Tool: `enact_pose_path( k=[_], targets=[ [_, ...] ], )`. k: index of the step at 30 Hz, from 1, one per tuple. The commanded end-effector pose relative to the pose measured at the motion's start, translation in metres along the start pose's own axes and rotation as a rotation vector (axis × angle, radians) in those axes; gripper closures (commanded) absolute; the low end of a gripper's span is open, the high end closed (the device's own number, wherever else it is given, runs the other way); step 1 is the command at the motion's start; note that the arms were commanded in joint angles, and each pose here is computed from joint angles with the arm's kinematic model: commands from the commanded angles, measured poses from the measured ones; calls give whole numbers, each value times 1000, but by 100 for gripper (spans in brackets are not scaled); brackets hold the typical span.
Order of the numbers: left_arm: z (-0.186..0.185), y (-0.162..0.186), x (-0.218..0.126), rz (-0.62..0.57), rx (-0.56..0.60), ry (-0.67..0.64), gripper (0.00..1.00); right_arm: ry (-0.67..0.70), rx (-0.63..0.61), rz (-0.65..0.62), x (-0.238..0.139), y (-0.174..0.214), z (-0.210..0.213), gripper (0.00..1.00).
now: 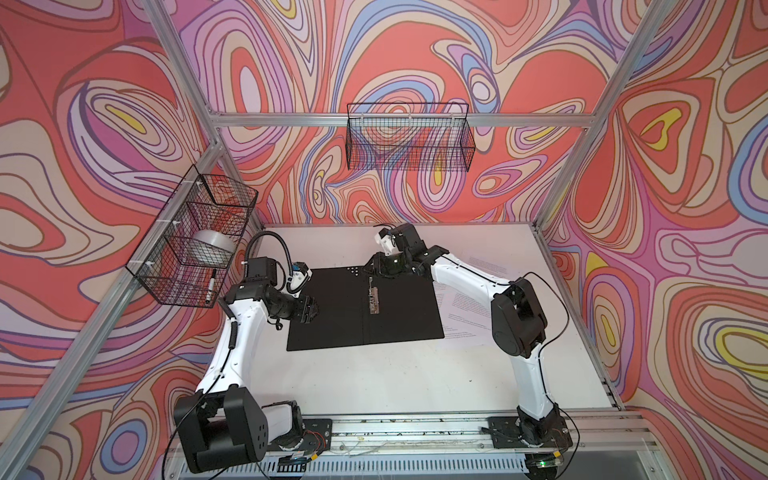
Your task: Put the files into the folder
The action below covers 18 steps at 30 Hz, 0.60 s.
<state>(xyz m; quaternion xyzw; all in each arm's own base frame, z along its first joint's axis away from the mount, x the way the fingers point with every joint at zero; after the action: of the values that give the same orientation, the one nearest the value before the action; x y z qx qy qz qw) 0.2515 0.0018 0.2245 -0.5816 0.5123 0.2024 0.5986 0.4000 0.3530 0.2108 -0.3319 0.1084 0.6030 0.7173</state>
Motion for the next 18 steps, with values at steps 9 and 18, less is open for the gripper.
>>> enact_pose_path(
  k=[9, 18],
  targets=[
    [1, 4, 14, 44, -28, 80, 38, 34, 33, 84, 46, 8, -38, 66],
    [3, 7, 19, 63, -34, 73, 38, 68, 68, 100, 71, -7, -68, 66]
  ],
)
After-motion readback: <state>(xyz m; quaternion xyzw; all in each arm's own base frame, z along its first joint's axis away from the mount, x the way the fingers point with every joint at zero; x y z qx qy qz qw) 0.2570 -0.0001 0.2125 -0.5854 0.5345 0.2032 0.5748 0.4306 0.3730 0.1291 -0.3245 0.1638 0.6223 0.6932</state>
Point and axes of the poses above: each gripper's point midway between its finger pads, its own x axis out along the fingers, its own z axis along the line the jaws close on, y = z × x, the point moved 8 cm from there along -x, back along the fingers, and after that the axes turned 6 degrees about x, right-handed, at the moved point
